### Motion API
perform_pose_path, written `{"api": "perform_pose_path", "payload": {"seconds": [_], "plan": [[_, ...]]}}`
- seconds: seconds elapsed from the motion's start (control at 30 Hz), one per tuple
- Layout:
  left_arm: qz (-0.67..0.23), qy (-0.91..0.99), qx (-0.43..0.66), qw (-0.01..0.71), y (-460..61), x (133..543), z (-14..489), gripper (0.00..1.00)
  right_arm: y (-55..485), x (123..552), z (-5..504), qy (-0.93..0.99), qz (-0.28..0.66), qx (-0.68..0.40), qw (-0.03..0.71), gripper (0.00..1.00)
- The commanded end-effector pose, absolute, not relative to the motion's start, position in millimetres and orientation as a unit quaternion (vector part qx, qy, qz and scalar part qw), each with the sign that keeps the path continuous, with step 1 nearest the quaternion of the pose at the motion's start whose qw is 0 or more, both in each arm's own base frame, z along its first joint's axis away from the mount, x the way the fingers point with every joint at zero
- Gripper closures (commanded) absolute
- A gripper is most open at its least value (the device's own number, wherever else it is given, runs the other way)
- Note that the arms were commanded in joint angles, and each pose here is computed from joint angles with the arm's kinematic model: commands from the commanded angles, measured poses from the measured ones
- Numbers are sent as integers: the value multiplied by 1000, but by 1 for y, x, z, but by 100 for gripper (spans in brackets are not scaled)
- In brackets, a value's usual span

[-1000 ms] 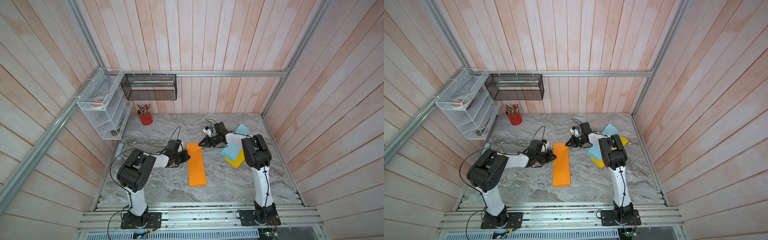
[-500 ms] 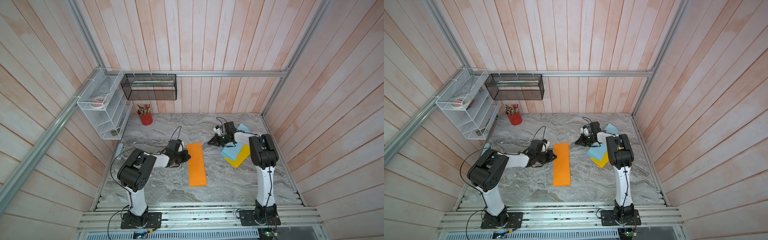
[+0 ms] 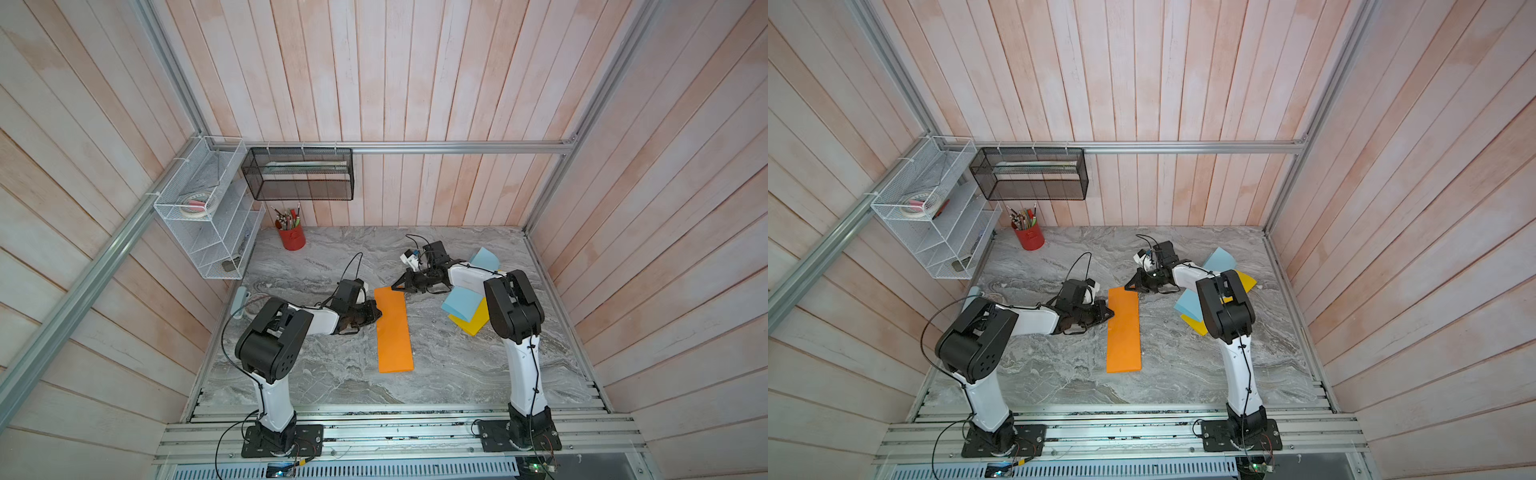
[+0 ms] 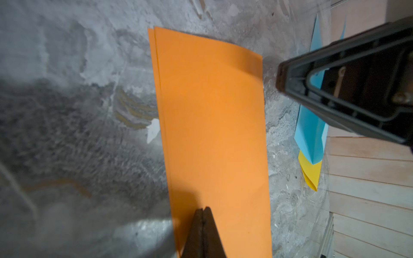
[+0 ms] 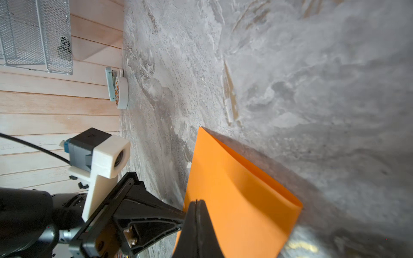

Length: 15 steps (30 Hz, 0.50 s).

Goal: Fold the rectangular paper in half along the long edge
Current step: Fold the paper at the center of the board.

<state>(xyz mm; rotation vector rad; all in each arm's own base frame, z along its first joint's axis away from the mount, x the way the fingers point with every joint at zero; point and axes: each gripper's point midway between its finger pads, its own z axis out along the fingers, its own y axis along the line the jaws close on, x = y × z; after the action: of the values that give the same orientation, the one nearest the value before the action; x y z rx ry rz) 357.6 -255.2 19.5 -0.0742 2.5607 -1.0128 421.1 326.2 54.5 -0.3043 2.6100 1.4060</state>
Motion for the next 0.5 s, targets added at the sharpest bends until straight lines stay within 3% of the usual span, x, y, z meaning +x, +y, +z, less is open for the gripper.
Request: {"api": "perform_pose_path", "payload": {"seconds": [0.0,0.27,0.47], "plan": [[-260,961,-60,72,-221,300,-54,100,306,413,21,891,444,-69,56,100],[-251,964,-57,68,-219,299,-58,100,267,401,10,913,401,-45,64,100],[-243,966,-58,69,-216,298,-58,100,267,402,53,914,388,-70,98,100]]}}
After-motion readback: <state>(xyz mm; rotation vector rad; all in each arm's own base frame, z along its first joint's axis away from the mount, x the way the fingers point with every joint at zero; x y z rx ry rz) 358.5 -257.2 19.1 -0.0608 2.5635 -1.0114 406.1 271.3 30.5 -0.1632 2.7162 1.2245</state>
